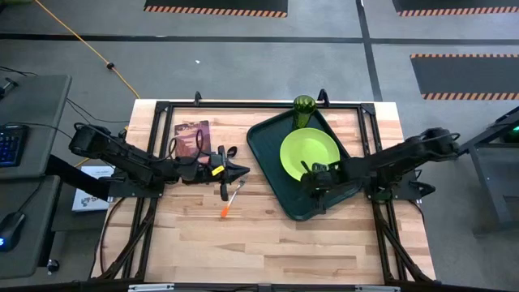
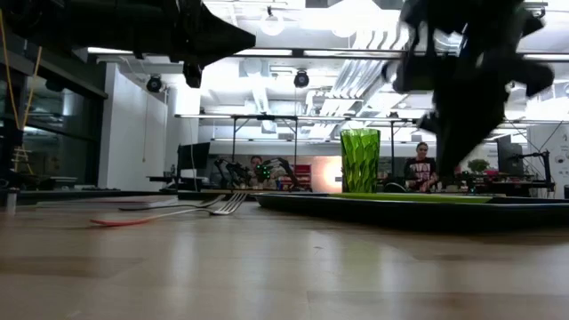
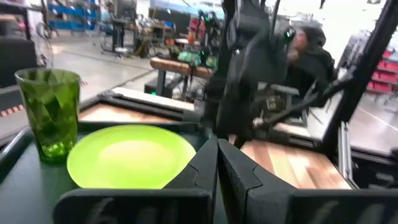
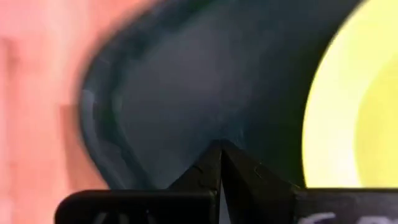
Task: Pick and place plate/cup/fork/spoon on tray
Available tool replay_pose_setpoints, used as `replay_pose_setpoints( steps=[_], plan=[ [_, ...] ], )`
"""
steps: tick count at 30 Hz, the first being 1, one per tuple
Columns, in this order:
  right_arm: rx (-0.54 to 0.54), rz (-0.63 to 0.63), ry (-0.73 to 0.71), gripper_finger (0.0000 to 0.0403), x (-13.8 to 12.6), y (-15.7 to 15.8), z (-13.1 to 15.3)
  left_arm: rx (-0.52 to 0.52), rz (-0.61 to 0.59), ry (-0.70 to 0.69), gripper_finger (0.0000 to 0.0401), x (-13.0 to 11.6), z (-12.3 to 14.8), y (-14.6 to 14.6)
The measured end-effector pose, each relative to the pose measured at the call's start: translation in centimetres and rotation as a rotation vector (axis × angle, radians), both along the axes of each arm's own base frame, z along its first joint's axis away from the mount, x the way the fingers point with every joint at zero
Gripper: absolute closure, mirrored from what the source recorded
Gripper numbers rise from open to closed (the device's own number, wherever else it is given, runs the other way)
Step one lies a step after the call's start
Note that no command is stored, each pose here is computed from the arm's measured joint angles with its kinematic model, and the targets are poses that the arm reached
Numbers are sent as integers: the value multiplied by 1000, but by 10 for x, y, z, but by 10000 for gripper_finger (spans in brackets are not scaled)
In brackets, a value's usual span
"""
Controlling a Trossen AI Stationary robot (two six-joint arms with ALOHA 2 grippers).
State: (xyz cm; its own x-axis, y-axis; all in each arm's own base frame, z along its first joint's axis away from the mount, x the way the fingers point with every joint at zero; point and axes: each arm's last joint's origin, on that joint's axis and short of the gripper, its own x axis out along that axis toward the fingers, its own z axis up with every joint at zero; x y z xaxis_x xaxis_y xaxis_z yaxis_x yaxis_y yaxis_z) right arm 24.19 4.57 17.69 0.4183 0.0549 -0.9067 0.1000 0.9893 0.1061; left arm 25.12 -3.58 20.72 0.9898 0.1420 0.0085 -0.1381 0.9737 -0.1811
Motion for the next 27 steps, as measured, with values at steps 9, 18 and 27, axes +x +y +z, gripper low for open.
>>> replay_pose_setpoints(
  steps=[9, 18, 27],
  plan=[
    [-56, -15, -515, 403, -48, 18, 44, 25, -9, 19, 397, 1, -1, 0],
    [23, -61, -943, 403, -84, 11, 24, 61, 67, 351, 314, 15, 16, 18],
    [-107, -47, -1002, 402, -80, 3, 27, -125, 333, 749, 198, 5, 20, 66]
  ],
)
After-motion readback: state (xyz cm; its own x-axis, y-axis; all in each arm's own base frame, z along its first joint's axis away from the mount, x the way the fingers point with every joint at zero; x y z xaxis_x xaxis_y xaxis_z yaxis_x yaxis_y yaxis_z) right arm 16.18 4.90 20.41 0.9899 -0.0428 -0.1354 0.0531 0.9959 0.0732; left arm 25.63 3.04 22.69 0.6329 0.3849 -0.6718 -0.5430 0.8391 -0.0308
